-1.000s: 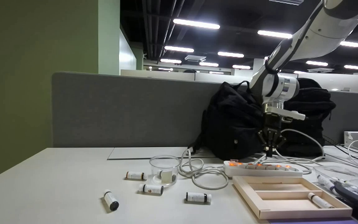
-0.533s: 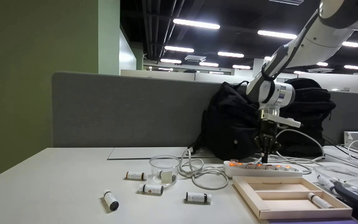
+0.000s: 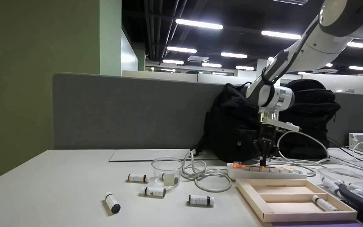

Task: Turn off the middle switch of the extension cord

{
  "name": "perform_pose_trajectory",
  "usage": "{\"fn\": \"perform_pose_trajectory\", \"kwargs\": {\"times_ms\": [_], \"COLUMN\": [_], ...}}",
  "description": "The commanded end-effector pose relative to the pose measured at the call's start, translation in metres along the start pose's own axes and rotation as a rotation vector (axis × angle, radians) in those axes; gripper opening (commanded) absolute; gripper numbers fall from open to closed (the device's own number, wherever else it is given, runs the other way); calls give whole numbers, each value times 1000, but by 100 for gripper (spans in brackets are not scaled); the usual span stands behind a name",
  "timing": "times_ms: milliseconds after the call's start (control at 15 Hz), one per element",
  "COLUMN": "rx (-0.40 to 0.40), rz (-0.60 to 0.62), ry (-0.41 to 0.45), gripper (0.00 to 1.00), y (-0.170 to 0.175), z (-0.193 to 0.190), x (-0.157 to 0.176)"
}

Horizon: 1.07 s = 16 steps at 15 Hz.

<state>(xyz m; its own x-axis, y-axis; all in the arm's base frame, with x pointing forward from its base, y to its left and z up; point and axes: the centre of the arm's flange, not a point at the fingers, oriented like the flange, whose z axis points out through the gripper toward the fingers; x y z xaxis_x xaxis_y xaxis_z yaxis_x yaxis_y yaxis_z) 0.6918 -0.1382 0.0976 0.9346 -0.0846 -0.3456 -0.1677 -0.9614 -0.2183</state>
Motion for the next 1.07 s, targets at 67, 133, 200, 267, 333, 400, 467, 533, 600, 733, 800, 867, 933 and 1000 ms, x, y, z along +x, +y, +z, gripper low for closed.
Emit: {"fn": "perform_pose_trajectory", "kwargs": {"times_ms": [67,133,200,267,333,400,467,533,600,733,800,867,933,1000], "rx": [1,4,6,9,18,28,41,46,46,59,64,63,64,64], "rz": [-8,-8,-6,-6,-4,-2,-1,1,9,26,33,39,41,45], "ry": [18,18,17,15,8,-3,-21,-34,-53,-96,-118,-136,-141,-147], "gripper": [0,0,0,0,0,0,0,0,0,0,0,0,0,0], "y": [-1,-1,0,1,1,2,3,4,6,10,11,13,14,15], "z": [-4,-4,-3,-3,-1,0,1,1,3,8,11,15,15,15], "x": [17,18,19,20,21,21,23,24,27,30,30,30,31,31]}}
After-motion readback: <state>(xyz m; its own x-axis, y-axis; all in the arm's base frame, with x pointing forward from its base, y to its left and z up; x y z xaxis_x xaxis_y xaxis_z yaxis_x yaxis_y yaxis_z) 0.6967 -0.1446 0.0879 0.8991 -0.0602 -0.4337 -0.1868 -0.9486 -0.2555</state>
